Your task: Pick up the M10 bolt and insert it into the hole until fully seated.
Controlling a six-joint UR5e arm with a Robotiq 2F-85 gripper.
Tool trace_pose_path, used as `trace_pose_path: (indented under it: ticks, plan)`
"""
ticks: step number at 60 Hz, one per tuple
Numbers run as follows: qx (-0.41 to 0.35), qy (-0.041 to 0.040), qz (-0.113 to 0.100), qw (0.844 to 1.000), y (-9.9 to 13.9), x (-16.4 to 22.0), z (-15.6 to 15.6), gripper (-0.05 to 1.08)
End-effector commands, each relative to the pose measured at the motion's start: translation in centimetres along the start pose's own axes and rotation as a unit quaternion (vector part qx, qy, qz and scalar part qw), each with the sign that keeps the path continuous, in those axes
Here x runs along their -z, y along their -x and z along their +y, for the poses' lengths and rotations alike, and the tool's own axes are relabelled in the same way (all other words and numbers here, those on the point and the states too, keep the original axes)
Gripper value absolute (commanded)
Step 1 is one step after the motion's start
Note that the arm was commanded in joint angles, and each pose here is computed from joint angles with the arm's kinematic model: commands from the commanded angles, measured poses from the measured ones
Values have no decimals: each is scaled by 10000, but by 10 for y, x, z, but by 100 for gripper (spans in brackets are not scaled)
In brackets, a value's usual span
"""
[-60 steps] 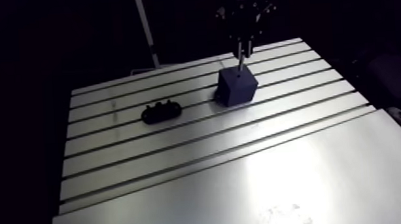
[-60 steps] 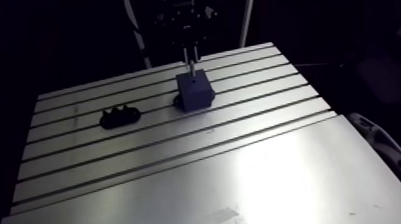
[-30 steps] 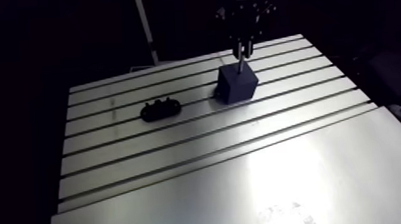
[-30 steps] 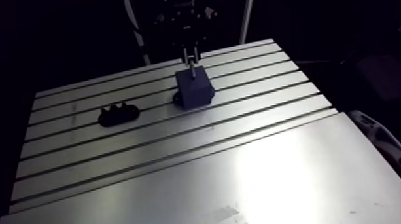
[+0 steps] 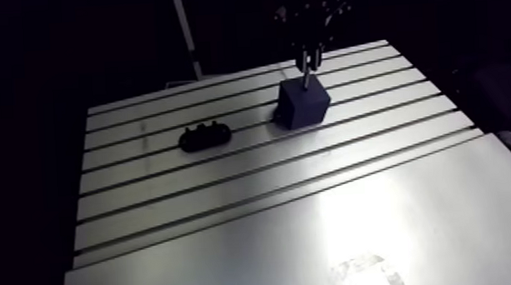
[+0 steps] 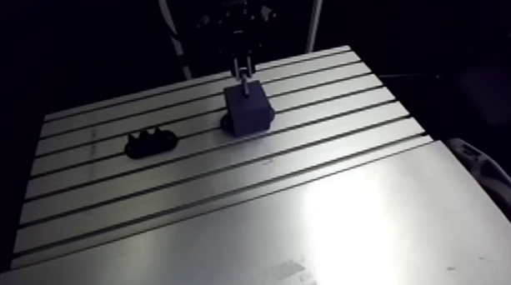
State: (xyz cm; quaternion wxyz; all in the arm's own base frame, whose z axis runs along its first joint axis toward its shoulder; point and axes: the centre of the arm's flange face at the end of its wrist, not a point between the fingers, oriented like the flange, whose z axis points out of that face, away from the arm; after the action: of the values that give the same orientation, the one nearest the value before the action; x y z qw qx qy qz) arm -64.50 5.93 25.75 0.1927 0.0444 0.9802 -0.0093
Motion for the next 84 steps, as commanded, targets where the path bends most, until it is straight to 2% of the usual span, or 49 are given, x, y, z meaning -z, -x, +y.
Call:
trace_pose_path:
  ticks: [1, 34, 62, 84]
  plan:
    - [11, -2, 18, 10000, -3, -3, -1, 108]
    - [27, -10, -2, 10000, -3, -2, -2, 108]
    - [21, 33, 80, 10000, -1, 9, 0, 108]
    - [51, 14, -123, 9999, 4, 5, -2, 108]
